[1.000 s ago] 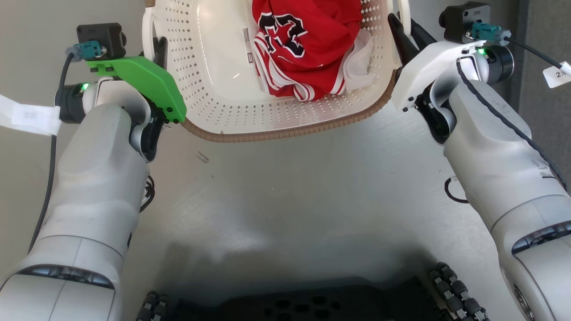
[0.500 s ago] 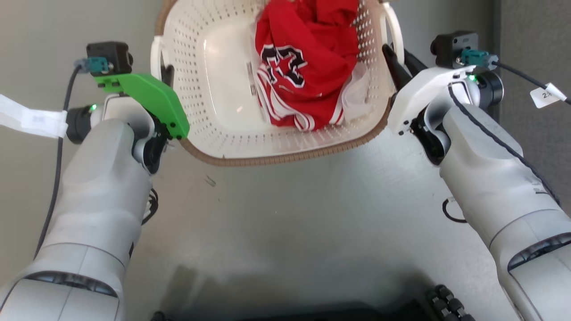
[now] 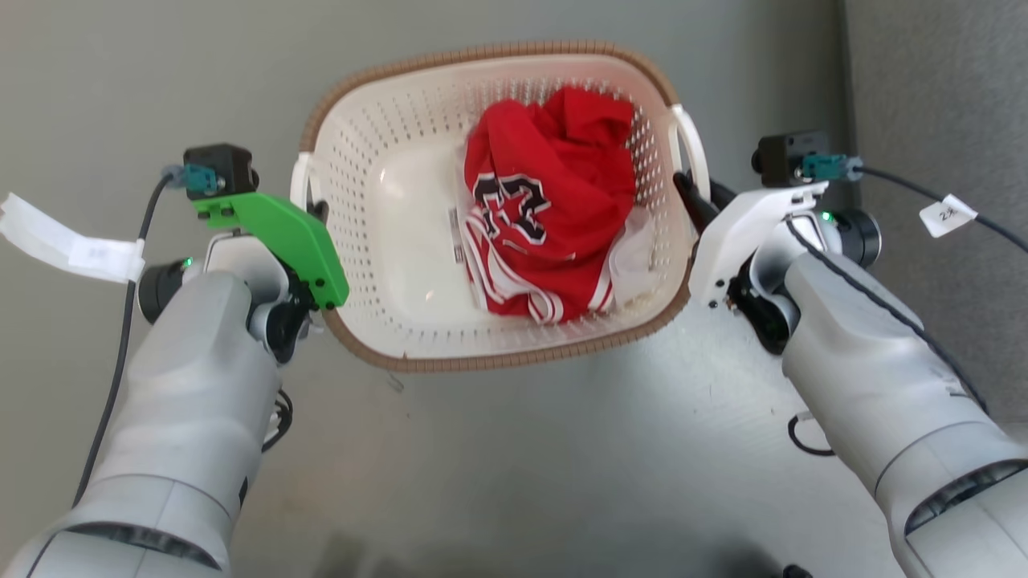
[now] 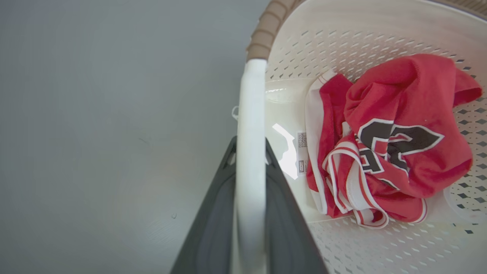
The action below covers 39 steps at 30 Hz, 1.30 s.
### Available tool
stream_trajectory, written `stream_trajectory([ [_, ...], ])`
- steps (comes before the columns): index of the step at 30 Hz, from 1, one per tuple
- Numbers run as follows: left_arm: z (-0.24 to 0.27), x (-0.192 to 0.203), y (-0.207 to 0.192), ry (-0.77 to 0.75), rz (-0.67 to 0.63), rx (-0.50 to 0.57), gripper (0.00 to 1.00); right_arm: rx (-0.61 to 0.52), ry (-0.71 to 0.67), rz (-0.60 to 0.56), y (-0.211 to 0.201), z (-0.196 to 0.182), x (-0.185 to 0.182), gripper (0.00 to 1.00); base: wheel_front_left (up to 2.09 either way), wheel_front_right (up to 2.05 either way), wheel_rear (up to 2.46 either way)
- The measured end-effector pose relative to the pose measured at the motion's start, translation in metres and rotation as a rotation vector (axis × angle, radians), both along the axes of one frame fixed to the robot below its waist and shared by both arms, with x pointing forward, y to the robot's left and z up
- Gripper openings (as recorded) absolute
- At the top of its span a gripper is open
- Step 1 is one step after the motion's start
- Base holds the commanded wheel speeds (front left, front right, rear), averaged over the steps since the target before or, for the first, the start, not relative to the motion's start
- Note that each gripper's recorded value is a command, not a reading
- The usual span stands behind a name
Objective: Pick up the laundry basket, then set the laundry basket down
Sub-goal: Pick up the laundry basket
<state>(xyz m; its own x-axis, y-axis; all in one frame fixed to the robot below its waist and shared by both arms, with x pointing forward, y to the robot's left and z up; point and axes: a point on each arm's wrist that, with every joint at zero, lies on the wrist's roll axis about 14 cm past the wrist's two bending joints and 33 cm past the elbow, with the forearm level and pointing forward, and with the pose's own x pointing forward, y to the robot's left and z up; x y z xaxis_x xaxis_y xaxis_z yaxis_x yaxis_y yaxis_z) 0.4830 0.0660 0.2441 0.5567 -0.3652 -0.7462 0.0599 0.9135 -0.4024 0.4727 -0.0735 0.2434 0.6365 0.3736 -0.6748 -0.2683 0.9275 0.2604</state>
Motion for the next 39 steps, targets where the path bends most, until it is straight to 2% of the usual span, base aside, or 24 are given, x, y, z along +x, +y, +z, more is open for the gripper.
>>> stream_trajectory([
  [18,0.058,-0.030,0.004,0.000,0.012,-0.016,0.00,0.027,0.028,-0.005,0.005,0.055,-0.032,0.00,0.00,0.00,0.00],
  [39,0.096,-0.070,0.003,0.013,-0.021,-0.006,0.00,0.043,0.082,0.000,0.006,0.092,-0.076,0.00,0.00,0.00,0.00],
])
